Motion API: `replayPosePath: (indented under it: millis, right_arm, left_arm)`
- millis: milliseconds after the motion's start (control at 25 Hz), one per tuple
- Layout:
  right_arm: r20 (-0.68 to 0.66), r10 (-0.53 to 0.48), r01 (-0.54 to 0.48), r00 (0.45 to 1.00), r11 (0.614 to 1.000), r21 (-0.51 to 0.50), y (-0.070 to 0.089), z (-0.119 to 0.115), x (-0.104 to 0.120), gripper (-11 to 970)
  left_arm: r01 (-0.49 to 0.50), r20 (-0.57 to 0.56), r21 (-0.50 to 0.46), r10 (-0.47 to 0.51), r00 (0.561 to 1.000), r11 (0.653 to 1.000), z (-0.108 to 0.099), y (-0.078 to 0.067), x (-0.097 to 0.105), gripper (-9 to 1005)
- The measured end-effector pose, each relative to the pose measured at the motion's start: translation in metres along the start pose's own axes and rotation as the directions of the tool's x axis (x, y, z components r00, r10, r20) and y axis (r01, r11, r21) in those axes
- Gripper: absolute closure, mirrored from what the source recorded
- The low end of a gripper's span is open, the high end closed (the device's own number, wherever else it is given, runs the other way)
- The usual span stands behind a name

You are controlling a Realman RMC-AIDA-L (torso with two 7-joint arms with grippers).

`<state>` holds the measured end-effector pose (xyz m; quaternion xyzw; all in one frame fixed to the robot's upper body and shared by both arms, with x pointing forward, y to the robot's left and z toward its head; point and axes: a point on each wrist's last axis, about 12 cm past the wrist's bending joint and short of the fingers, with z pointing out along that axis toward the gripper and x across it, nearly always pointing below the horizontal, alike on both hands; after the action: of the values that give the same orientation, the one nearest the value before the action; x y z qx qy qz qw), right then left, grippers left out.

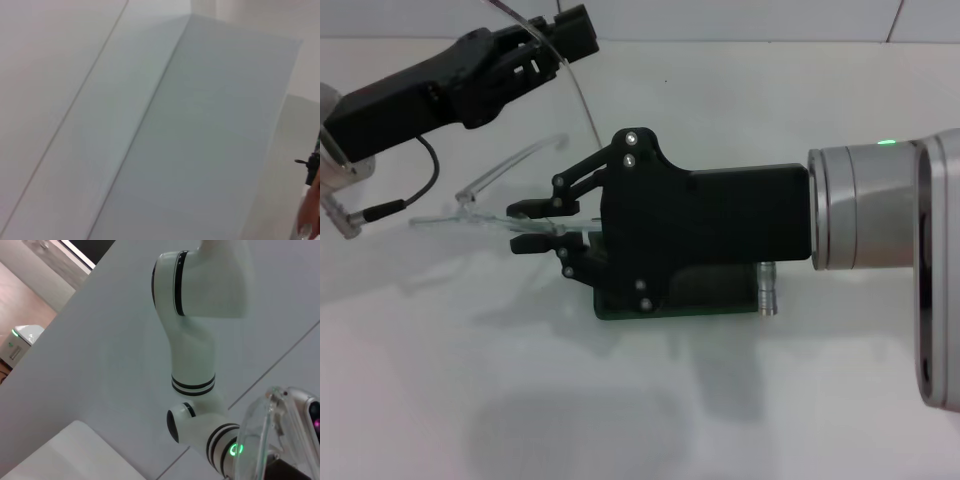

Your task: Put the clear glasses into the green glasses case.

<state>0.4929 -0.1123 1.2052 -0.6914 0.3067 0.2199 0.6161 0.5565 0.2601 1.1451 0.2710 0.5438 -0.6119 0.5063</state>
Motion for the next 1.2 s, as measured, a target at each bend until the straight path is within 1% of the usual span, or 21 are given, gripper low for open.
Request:
replayPosePath:
  millis: [200, 600, 960, 1200]
  right_arm:
    - [0.005, 0.004, -0.004, 1.0, 1.0, -0.001, 0.0008, -0.0003, -0.0005, 839]
    - [-0.002, 0.013, -0.012, 1.0, 1.0, 0.006, 0.0018, -0.0028, 0.0013, 839]
    - [-0.009, 0.021, -0.021, 1.0, 1.0, 0.013, 0.003, -0.005, 0.0029, 839]
    - [-0.015, 0.026, -0.026, 1.0, 0.999, 0.019, 0.0039, -0.0066, 0.004, 839]
  left_arm:
    - [0.002, 0.007, -0.01, -0.002, 1.0, 1.0, -0.0018, 0.0001, 0.0005, 746]
    - [0.022, 0.014, 0.046, -0.023, 1.0, 0.999, 0.0007, -0.0042, 0.0002, 746]
    - [0.049, -0.029, 0.093, -0.046, 0.998, 0.994, 0.0061, -0.0072, 0.0059, 749]
    - [0.05, -0.041, 0.105, -0.046, 0.998, 0.993, 0.0068, -0.0082, 0.0077, 750]
